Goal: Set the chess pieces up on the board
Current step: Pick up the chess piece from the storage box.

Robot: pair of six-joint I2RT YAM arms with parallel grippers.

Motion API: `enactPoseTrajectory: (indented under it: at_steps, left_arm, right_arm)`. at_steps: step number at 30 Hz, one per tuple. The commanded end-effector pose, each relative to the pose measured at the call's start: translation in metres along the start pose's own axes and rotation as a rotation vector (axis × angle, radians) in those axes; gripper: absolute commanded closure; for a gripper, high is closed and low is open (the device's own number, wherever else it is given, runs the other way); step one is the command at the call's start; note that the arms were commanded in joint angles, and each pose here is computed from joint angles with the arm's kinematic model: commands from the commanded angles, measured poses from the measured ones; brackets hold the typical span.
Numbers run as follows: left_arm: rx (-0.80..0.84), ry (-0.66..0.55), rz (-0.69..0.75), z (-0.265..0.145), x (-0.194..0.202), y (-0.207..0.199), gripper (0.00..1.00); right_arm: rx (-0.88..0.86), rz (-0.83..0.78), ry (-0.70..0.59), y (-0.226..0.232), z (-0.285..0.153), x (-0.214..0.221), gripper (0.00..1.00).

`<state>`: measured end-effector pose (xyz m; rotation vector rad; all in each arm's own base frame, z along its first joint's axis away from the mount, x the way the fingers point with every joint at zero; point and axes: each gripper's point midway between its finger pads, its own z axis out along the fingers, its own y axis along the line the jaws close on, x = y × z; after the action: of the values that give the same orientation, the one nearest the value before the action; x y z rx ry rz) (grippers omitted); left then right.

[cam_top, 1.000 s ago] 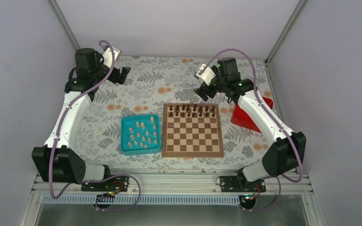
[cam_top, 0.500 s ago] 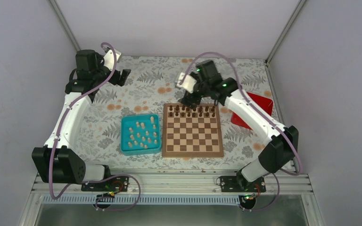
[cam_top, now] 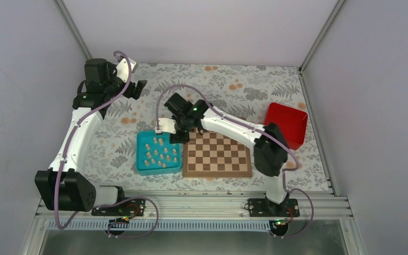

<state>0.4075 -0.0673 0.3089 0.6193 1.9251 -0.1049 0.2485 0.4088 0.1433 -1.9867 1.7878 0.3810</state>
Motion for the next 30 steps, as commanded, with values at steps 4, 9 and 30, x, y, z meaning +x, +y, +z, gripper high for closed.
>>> enactPoseTrajectory:
  at_steps: [4, 9, 30]
  left_arm:
    - [-0.019, -0.042, 0.023, -0.007, -0.007, 0.003, 0.0]
    - [-0.022, -0.048, 0.021, -0.009, -0.006, 0.004, 0.0]
    - [-0.012, -0.051, 0.005, -0.009, -0.001, 0.005, 0.0]
  right_arm:
    - [0.017, 0.071, 0.089, -0.02, 0.032, -0.004, 0.62]
    - [0.034, 0.113, 0.106, -0.026, 0.04, -0.001, 0.66]
    - [0.08, 0.135, 0.172, -0.037, 0.063, 0.016, 0.69]
